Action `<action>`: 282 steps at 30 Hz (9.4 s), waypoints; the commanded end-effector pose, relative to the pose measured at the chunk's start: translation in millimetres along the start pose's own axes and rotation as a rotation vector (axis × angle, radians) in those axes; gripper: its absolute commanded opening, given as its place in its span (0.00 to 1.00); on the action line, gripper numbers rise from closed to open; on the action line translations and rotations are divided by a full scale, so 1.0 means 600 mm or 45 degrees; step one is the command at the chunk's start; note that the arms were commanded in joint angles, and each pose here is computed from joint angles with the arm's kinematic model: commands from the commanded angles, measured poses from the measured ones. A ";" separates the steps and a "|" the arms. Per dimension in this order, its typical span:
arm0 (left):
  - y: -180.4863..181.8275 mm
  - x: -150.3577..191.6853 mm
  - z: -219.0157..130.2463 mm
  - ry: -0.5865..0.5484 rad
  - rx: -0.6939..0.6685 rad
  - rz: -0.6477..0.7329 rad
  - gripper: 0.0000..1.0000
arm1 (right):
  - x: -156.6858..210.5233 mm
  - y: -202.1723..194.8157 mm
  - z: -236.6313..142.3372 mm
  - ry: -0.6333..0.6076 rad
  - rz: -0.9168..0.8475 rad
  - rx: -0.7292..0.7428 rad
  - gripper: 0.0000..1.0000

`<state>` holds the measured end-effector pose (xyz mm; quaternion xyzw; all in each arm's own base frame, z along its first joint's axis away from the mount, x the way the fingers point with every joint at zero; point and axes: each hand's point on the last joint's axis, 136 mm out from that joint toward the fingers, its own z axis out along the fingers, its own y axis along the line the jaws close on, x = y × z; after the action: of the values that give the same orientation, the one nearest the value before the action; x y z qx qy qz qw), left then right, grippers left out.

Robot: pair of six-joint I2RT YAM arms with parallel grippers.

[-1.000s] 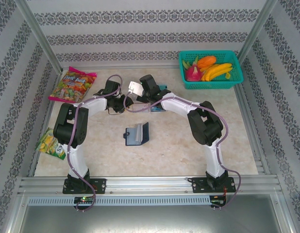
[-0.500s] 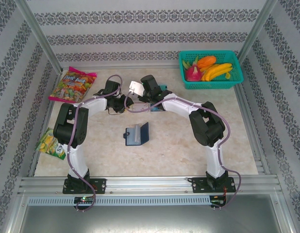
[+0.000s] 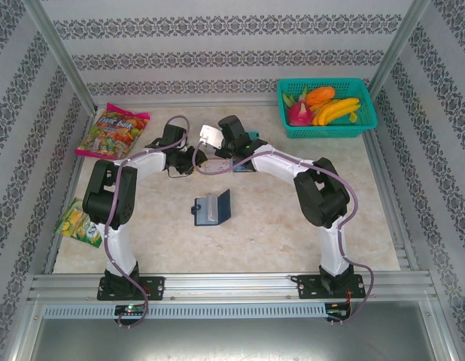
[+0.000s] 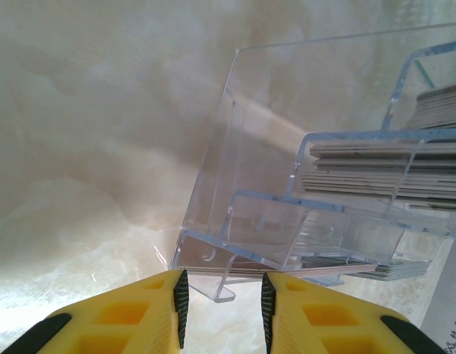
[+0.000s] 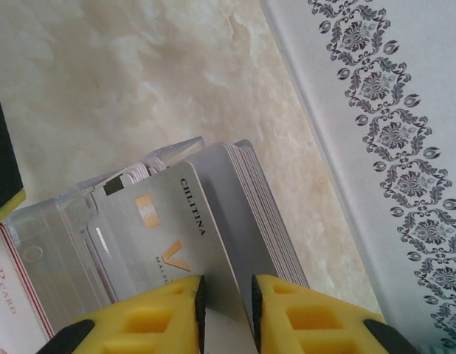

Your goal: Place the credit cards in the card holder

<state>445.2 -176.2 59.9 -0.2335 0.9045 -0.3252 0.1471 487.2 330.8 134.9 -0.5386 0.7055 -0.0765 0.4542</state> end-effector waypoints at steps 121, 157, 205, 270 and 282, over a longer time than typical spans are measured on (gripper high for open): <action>-0.389 0.080 -0.199 0.126 1.208 0.487 0.22 | -0.017 -0.129 -0.308 -0.716 1.926 -0.886 0.04; -0.392 0.095 -0.198 0.196 1.167 0.550 0.01 | -0.049 -0.096 -0.314 -0.619 1.812 -1.222 0.01; 0.026 0.038 -0.136 -0.051 0.052 0.143 0.47 | -0.053 0.334 -0.198 0.527 1.375 -0.187 0.00; 0.100 0.283 -0.104 0.415 -0.151 0.464 0.28 | 0.068 0.332 -0.198 0.359 1.688 -0.522 0.00; 0.145 0.289 -0.064 0.474 -0.239 0.422 0.23 | 0.086 0.335 -0.204 0.354 1.749 -0.558 0.00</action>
<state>254.4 -193.5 24.5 -0.0376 0.9596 -0.2786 0.0116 261.0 320.4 53.1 -0.0439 0.9393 0.2811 0.1917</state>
